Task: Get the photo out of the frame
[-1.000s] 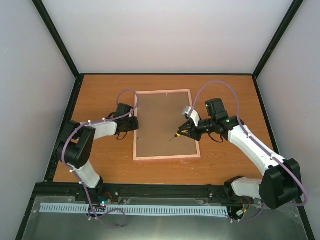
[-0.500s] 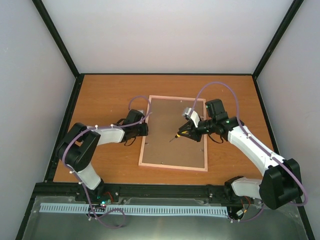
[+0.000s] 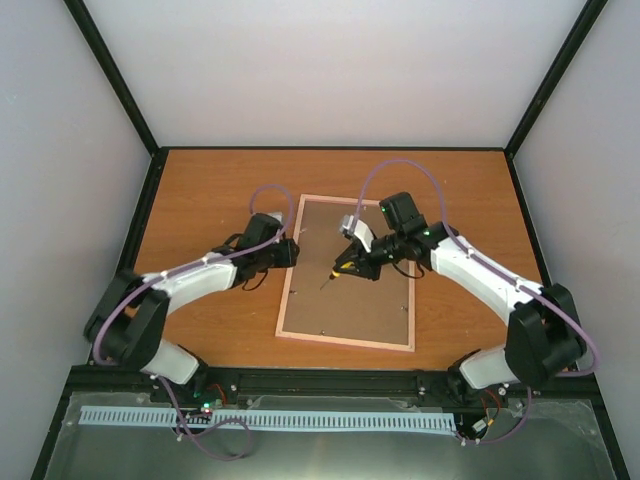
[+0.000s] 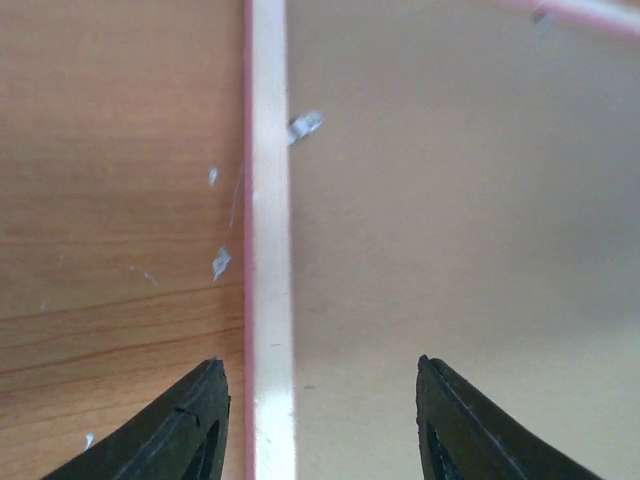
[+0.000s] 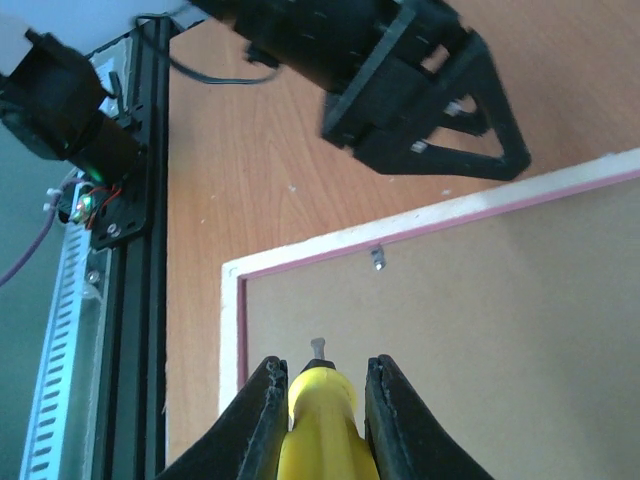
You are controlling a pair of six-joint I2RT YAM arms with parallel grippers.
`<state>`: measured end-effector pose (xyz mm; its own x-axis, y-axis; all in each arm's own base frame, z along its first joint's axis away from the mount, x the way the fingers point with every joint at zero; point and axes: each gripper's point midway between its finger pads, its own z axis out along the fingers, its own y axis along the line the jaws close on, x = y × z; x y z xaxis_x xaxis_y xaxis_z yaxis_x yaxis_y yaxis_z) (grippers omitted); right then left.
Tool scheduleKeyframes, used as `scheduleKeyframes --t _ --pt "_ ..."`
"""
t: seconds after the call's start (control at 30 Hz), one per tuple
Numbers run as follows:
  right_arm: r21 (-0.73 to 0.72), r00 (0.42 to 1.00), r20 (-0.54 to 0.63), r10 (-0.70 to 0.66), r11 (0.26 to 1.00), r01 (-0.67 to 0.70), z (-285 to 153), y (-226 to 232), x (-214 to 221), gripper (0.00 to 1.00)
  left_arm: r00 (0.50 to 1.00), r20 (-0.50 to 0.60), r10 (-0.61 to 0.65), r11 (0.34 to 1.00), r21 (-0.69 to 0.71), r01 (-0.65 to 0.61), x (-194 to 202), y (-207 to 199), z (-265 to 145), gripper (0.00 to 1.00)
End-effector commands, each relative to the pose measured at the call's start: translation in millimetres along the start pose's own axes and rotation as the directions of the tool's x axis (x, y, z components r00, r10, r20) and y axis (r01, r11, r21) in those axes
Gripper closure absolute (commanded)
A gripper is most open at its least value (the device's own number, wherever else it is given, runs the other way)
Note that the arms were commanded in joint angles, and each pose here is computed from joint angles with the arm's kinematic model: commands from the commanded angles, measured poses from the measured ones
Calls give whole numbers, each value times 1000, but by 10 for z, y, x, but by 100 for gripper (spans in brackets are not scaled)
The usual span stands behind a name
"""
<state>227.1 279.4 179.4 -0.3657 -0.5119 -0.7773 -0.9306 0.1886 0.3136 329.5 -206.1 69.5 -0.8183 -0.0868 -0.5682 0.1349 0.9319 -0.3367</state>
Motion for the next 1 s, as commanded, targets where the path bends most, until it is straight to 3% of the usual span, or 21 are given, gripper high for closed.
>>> scheduleKeyframes --t 0.0,0.23,0.53,0.8,0.97 --pt "16 999 44 -18 1000 17 51 -122 -329 97 1000 22 -20 1000 8 20 7 -4 -362 48" --pt "-3 1000 -2 18 1000 -18 426 -244 -383 97 998 -48 -27 985 168 35 544 -51 -632 57" --pt "-4 997 -71 19 1000 -19 819 -341 -416 97 996 -85 -20 964 263 42 961 -165 -650 59" --pt "-10 991 -133 25 1000 -27 1036 -396 -215 97 989 -150 0 982 188 29 1135 -154 -444 66" --pt "-17 989 -147 30 999 -32 1086 -411 -148 97 992 -113 -47 987 151 64 1093 -64 -498 66"
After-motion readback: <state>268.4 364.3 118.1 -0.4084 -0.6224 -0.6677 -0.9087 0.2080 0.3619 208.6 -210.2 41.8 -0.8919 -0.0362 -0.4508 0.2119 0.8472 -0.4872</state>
